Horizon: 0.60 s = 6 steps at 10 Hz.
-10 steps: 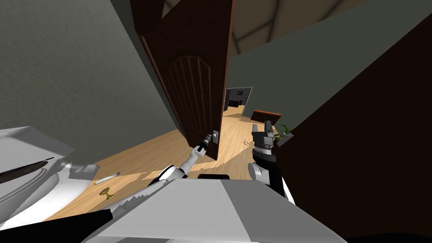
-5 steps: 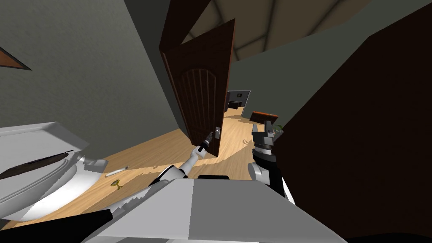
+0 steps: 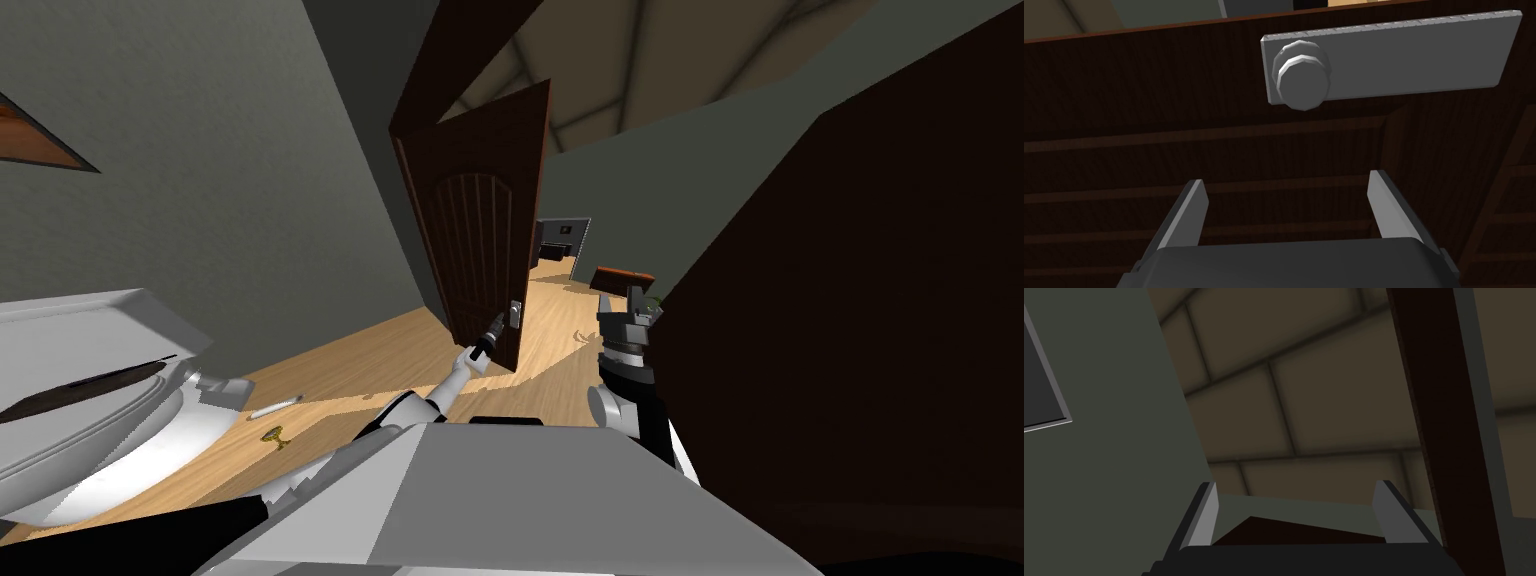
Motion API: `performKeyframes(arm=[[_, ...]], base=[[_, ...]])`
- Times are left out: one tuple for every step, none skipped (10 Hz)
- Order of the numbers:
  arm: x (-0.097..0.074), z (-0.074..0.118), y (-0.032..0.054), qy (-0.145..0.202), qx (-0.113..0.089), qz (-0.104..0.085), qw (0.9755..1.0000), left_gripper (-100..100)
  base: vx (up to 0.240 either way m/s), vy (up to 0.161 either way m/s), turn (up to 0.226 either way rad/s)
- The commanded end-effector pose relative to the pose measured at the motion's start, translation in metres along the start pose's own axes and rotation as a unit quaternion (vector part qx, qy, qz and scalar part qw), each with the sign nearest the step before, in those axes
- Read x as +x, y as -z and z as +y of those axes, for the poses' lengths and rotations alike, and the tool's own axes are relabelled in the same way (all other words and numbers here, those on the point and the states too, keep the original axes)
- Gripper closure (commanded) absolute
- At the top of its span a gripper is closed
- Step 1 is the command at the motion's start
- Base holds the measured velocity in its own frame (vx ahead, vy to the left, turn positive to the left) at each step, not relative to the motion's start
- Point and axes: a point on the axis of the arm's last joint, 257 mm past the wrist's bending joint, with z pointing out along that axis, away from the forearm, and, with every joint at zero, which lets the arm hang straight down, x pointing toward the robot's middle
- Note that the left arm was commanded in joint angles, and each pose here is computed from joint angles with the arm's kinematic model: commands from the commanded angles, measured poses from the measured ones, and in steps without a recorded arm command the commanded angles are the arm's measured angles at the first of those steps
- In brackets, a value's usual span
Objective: Push the door open
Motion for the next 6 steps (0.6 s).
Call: performKeyframes(arm=[[-0.0038, -0.0009, 0.0008, -0.003, 0.001, -0.002, 1.0, -100], [-0.0054, -0.001, 0.0012, -0.004, 0.001, -0.004, 1.0, -100], [-0.0059, -0.0012, 0.0013, -0.004, 0.002, -0.005, 1.0, -100], [-0.0053, -0.0015, 0.0013, -0.003, 0.003, -0.005, 1.0, -100], [-0.0038, -0.002, 0.001, -0.001, 0.005, -0.005, 1.0, -100], [-0.0006, -0.0026, 0.0005, 0.002, 0.006, -0.005, 1.0, -100]], base=[[0.178, -0.107, -0.013], [0.206, -0.091, -0.016], [0.218, -0.104, -0.028], [0.198, -0.092, -0.023], [0.185, -0.079, -0.017], [0.162, -0.088, -0.018]])
